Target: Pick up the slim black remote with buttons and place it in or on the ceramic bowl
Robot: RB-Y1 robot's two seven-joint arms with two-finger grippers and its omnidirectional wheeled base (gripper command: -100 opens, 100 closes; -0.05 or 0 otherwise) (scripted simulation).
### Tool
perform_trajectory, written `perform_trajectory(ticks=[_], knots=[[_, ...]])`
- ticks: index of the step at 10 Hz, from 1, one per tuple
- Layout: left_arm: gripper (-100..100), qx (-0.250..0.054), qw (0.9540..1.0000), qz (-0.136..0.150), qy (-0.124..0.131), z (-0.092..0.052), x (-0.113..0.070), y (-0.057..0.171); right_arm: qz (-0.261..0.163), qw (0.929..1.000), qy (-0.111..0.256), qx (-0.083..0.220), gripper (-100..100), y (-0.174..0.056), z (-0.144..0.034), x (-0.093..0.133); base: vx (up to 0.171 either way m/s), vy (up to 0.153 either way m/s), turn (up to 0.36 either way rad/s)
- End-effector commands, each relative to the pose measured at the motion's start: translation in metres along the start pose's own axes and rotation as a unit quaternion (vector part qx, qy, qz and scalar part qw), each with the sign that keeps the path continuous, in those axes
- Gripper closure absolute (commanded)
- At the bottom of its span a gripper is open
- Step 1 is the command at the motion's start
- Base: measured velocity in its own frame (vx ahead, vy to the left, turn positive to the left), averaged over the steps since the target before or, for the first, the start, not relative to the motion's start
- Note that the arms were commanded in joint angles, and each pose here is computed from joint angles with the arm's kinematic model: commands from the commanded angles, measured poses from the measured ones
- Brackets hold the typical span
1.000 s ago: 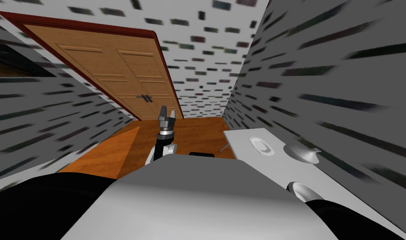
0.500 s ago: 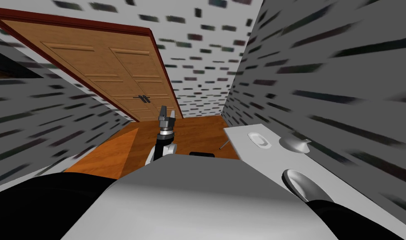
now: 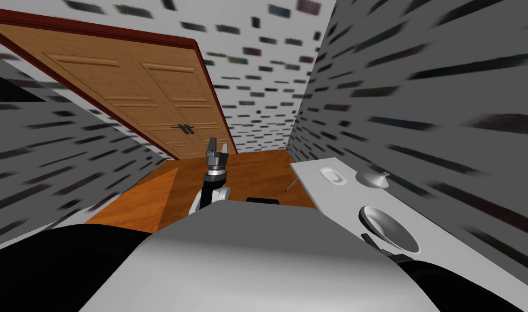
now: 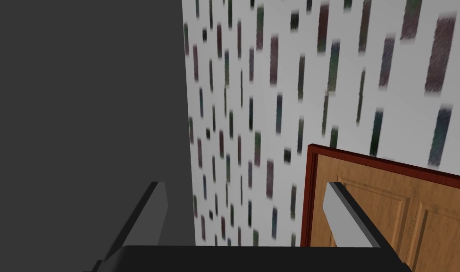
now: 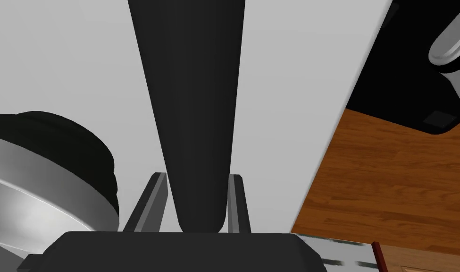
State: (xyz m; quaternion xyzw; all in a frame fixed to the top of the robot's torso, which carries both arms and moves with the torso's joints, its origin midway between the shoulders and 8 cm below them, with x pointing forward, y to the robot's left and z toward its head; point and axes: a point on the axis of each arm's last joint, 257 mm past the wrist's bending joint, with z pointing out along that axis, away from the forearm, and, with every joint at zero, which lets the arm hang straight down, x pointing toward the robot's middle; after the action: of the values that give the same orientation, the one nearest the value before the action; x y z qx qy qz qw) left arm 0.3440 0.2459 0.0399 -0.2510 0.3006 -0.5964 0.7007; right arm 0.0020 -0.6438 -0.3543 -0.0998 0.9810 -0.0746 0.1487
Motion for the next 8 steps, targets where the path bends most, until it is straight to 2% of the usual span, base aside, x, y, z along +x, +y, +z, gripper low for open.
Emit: perform_trajectory(ticks=[1,5,6,8], knots=[[0,0.000,1.0000,0.000,0.000,0.000,0.000,0.000,-0.005,0.9999,-0.005,0.012,100,-0.020,-0.007,-0.010,-0.088,0.066,-0.090],[0,0.000,1.0000,0.000,0.000,0.000,0.000,0.000,-0.013,0.9991,-0.018,0.036,100,-0.058,-0.020,-0.032,-0.107,0.052,-0.074],[0,0.000,1.0000,0.000,0.000,0.000,0.000,0.000,-0.013,0.9991,-0.018,0.036,100,-0.058,-0.020,-0.032,-0.064,0.016,-0.009],[0,0.000,1.0000,0.000,0.000,0.000,0.000,0.000,-0.015,0.9984,-0.025,0.047,100,-0.077,-0.031,-0.040,-0.085,0.006,-0.044]])
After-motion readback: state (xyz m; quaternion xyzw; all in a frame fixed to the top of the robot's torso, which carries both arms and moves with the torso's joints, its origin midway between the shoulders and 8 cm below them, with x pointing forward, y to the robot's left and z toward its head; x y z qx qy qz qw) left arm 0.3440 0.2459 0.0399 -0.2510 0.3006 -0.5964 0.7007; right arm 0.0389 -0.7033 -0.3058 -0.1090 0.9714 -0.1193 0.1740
